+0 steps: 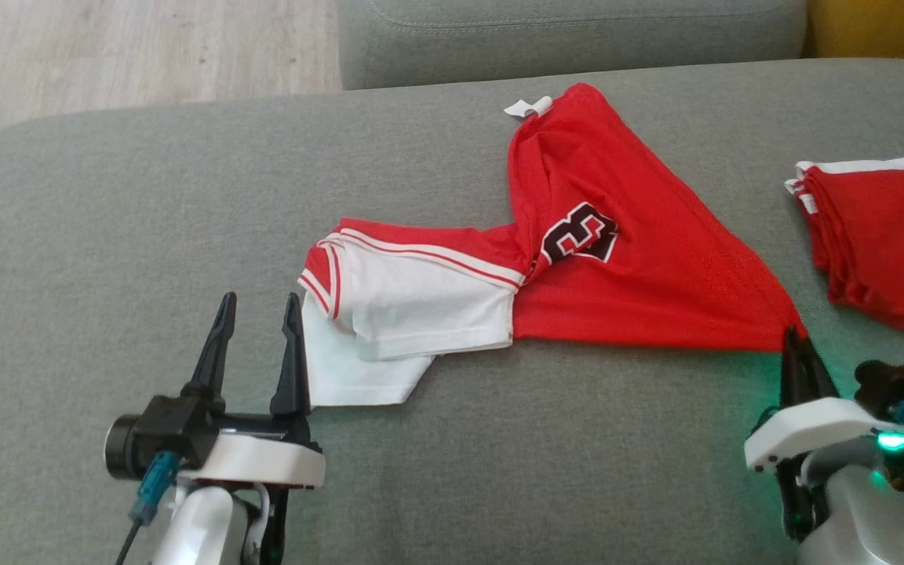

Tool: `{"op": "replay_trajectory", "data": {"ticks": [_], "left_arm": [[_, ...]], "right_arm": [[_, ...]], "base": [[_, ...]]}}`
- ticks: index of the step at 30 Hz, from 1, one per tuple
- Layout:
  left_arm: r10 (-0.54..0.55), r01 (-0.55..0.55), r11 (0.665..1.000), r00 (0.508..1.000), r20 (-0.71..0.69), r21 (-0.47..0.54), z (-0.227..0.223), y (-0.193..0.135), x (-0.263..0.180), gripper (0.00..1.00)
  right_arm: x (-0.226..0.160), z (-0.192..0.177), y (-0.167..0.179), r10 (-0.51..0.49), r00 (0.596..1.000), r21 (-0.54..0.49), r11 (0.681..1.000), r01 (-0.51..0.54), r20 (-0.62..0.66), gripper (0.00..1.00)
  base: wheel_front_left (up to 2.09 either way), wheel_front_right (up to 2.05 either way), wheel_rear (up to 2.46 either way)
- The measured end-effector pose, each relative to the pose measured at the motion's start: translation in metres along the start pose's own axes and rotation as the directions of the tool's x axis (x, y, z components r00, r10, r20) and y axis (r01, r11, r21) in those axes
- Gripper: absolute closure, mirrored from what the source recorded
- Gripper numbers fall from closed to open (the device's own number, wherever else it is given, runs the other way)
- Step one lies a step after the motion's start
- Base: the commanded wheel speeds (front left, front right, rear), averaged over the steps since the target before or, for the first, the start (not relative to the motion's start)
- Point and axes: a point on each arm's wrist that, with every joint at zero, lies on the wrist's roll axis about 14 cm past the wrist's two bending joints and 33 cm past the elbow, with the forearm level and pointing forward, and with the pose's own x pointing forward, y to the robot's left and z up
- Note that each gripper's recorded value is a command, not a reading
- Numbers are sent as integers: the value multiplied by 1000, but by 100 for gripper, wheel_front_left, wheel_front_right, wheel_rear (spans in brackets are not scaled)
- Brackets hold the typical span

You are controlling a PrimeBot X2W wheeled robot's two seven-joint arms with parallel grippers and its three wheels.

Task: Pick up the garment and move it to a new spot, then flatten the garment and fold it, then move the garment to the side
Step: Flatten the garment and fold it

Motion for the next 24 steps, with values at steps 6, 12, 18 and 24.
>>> {"op": "replay_trajectory", "data": {"ticks": [6,12,18,24], "left_arm": [[-32,32,999,999,-5,4,-2,-8,3,0],[-99,100,995,995,-20,23,-8,-24,9,0],[-346,359,932,922,-171,50,-47,-88,7,0],[-478,526,845,822,-309,91,-81,-126,6,0]], "right_arm": [[0,50,11,39,985,14,999,-42,168,0],[-21,72,18,74,961,3,997,-77,268,0],[-36,51,10,53,973,10,998,-56,227,0],[-38,50,4,32,974,27,999,-39,226,0]], "base": [[0,0,0],[0,0,0],[0,0,0],[0,0,0]]}}
